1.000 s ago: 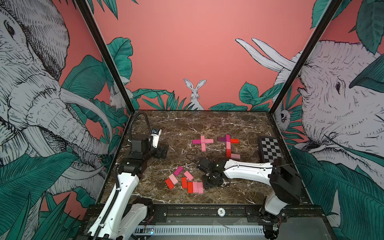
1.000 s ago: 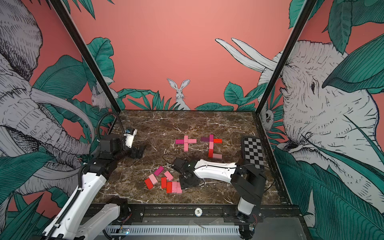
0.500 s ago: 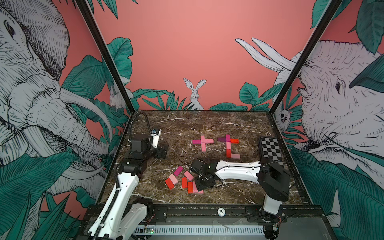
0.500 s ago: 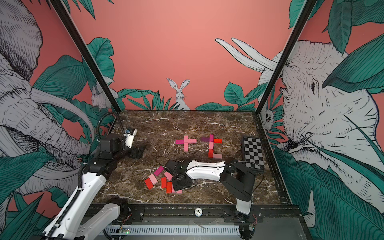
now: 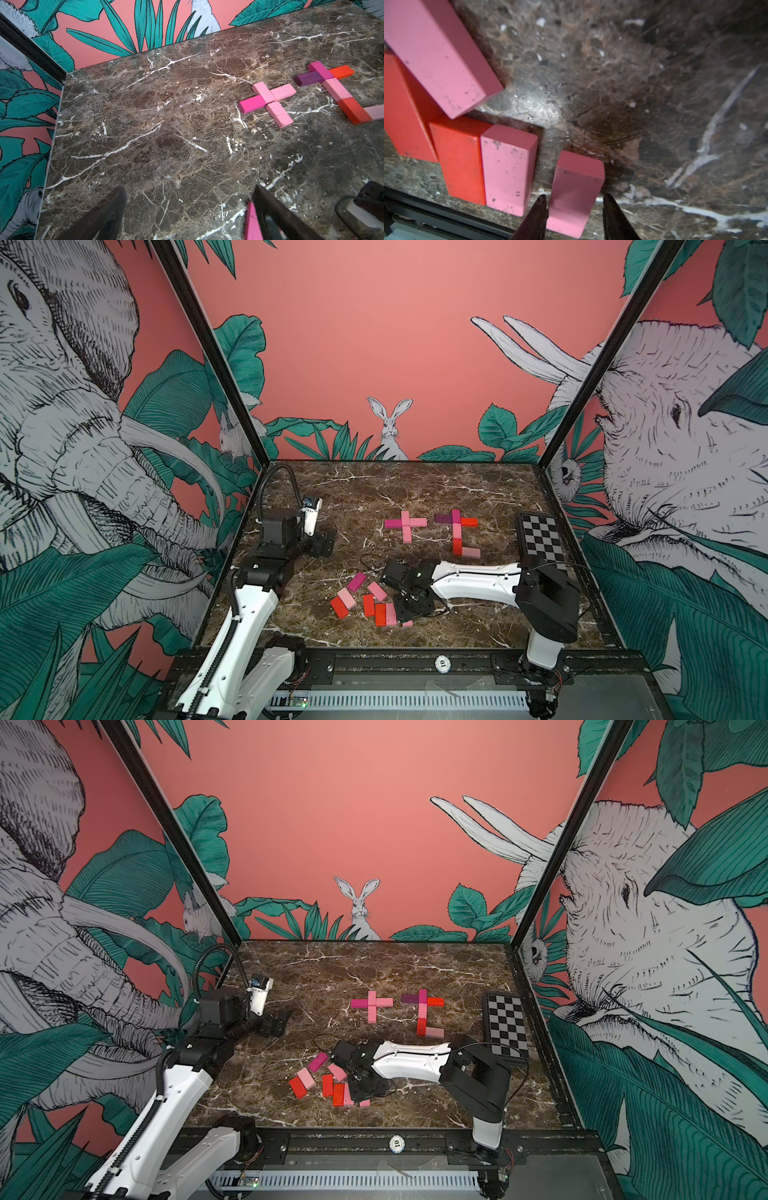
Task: Assemble the letter t with building blocks
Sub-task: Pick up the building block from the center of the board, then assemble the building block at the center of the board.
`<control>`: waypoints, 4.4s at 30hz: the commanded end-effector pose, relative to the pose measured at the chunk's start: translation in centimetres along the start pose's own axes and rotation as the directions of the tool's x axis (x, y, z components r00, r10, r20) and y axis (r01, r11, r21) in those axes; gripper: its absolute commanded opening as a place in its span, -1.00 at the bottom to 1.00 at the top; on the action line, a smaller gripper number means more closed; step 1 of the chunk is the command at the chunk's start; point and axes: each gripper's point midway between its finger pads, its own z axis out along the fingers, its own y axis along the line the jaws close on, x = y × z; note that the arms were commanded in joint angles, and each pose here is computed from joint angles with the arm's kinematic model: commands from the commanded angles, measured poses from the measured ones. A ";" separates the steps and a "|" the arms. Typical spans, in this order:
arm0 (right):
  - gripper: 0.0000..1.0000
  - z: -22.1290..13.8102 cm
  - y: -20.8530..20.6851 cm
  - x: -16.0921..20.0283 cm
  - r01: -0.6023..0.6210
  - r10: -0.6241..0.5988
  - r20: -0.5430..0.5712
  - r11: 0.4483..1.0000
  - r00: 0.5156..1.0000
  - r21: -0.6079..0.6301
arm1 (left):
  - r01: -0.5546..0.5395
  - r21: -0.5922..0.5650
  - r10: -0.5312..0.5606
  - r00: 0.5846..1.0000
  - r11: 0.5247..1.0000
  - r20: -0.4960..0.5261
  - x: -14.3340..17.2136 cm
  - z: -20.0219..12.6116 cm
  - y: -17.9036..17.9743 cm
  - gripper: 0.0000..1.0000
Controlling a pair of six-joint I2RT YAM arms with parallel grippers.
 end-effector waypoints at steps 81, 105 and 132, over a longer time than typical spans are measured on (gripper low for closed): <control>-0.42 0.8 -7.4 -19.1 -0.186 0.165 0.164 0.974 0.973 0.126 | 0.021 0.011 -0.021 0.999 1.000 0.028 -1.2 -0.5 0.0 0.94; -0.41 1.3 -7.7 -19.7 -0.199 0.176 0.167 0.971 0.970 0.131 | 0.021 0.007 -0.022 1.000 1.000 0.022 -1.1 -0.4 0.1 0.94; -0.40 1.4 -8.3 -19.9 -0.225 0.197 0.181 0.963 0.964 0.148 | 0.022 0.005 -0.022 1.000 1.000 0.020 -1.0 -0.4 0.2 0.94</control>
